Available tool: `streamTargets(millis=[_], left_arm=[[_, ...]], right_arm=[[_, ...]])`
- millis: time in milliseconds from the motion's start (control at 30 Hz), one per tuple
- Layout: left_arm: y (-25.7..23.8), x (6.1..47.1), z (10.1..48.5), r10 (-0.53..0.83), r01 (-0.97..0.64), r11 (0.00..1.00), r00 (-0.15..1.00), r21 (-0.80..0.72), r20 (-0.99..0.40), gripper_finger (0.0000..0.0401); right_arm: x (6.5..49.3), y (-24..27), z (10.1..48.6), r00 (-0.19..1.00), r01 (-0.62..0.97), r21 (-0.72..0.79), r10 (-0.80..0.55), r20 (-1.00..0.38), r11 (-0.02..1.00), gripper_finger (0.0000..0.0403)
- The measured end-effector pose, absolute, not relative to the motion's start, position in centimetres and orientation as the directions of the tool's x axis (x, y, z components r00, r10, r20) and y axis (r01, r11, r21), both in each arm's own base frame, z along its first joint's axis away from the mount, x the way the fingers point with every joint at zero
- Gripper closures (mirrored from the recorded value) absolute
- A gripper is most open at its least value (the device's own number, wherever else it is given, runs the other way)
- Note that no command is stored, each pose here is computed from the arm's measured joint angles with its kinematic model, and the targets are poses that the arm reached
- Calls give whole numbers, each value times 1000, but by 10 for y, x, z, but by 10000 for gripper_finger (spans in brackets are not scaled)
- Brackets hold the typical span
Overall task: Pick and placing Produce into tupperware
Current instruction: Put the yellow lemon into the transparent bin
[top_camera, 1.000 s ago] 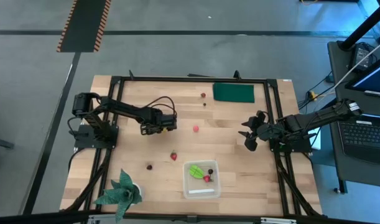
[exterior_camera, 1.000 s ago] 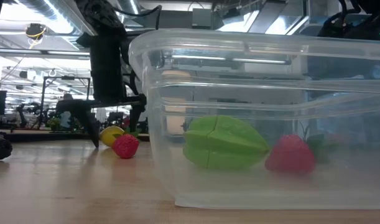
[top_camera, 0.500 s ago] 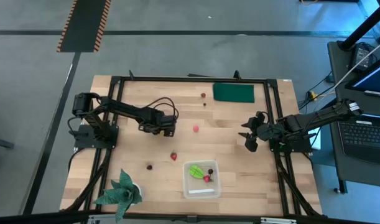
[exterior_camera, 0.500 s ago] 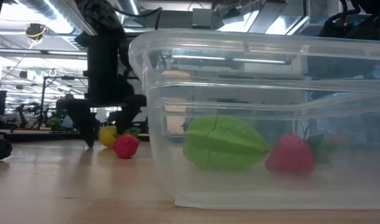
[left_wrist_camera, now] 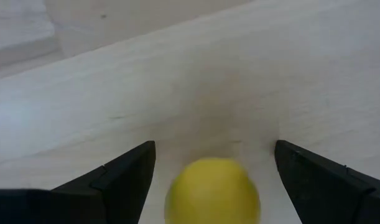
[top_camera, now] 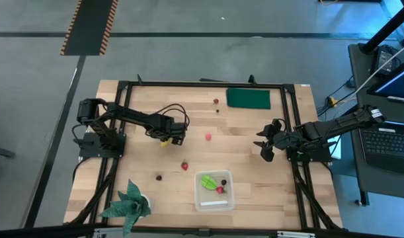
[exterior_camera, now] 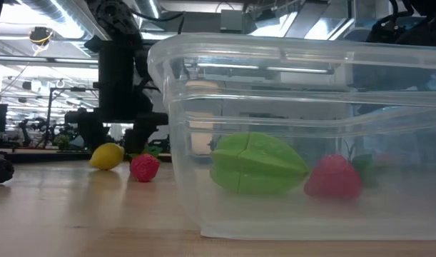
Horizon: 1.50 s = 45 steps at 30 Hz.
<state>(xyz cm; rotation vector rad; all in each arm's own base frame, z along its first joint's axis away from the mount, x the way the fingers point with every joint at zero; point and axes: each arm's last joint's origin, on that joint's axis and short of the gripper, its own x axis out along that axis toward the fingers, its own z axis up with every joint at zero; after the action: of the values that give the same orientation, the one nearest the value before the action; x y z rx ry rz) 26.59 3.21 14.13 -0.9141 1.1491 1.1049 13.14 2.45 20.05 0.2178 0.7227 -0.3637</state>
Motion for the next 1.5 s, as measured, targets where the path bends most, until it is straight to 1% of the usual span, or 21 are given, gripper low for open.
streamTargets(millis=[100, 200, 467, 567, 900, 1133, 1367, 1500], left_arm=[[30, 266, 141, 136, -978, 207, 55, -26, -989, 80], [28, 266, 141, 98, -975, 220, 58, -35, -994, 80], [27, 266, 141, 173, -972, 233, 52, -11, -984, 80], [27, 266, 141, 178, -972, 235, 52, -9, -983, 82], [27, 267, 141, 152, -945, 327, 56, -3, -987, 113], [26, 268, 141, 118, -872, 489, 68, -1, -991, 117], [25, 274, 142, 117, -861, 506, 136, -59, -984, 119], [23, 275, 142, 117, -859, 507, 145, -67, -982, 117]], right_arm=[[131, 25, 200, 692, 399, 73, -248, -678, 914, 195], [131, 25, 200, 692, 402, 77, -247, -679, 913, 195], [131, 25, 200, 692, 402, 77, -247, -679, 912, 195], [131, 25, 200, 692, 402, 78, -247, -679, 912, 195], [131, 25, 200, 692, 408, 86, -247, -679, 909, 195], [131, 25, 200, 692, 408, 86, -247, -679, 909, 195], [131, 25, 200, 692, 409, 86, -247, -679, 909, 195], [131, 25, 200, 692, 411, 89, -247, -679, 907, 195]])
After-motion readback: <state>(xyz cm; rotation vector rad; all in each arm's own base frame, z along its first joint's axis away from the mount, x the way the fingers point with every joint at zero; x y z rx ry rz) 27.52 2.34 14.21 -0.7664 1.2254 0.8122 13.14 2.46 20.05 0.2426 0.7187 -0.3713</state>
